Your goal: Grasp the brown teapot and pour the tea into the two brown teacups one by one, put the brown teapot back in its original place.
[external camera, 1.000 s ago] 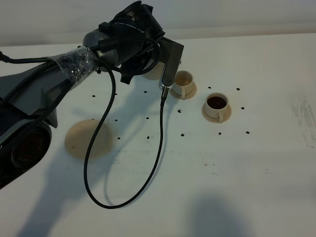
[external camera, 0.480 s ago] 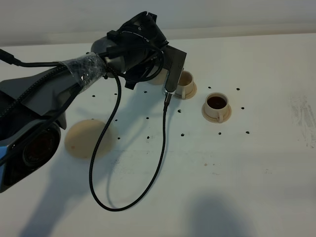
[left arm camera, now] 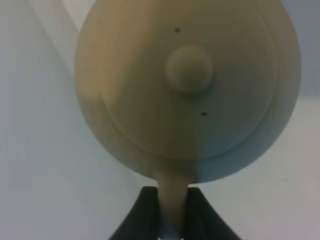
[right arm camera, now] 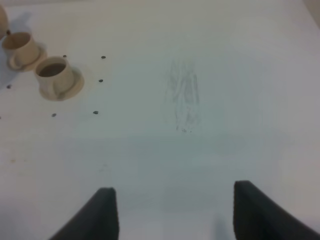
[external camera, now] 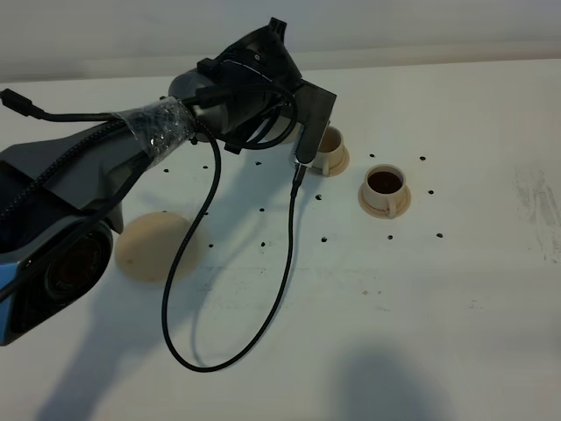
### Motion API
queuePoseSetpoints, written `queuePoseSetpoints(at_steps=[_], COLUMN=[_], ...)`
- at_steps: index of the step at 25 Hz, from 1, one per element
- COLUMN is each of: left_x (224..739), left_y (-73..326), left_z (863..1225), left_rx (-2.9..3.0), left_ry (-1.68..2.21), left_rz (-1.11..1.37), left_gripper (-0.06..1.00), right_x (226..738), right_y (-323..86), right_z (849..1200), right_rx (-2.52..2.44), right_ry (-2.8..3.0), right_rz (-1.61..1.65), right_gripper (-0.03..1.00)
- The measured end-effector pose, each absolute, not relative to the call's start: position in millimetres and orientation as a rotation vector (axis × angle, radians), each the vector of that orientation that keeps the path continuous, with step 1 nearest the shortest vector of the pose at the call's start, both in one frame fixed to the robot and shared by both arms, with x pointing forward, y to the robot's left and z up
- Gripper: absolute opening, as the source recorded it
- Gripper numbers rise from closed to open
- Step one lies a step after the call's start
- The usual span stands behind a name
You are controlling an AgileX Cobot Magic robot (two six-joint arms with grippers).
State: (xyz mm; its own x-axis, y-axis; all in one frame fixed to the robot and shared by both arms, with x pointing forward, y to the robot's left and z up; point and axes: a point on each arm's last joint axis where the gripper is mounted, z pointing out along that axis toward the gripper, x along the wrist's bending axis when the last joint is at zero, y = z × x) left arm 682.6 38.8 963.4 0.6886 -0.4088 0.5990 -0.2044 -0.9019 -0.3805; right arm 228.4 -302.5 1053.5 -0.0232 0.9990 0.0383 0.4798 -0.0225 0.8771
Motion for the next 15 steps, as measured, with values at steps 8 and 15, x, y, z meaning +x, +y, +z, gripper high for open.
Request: queuePoseSetpoints(at_steps=[8,15], left_x=[682.6,681.7], left_y=[35.0,33.1], left_z=[965.4,965.6], left_rx=[-2.586,-2.570], left_ry=[0.527,0.567], left_rz=[-1.064,-1.060], left_gripper=[0.01,0.01], right_x=[228.4,228.4], right_y=[-302.5,-302.5], right_z=[1053.5,1053.5], right_rx=[1.579,1.579], right_ry=[1.579,1.579], right_rz=[0.978,0.978], right_gripper=[0.49,0.49])
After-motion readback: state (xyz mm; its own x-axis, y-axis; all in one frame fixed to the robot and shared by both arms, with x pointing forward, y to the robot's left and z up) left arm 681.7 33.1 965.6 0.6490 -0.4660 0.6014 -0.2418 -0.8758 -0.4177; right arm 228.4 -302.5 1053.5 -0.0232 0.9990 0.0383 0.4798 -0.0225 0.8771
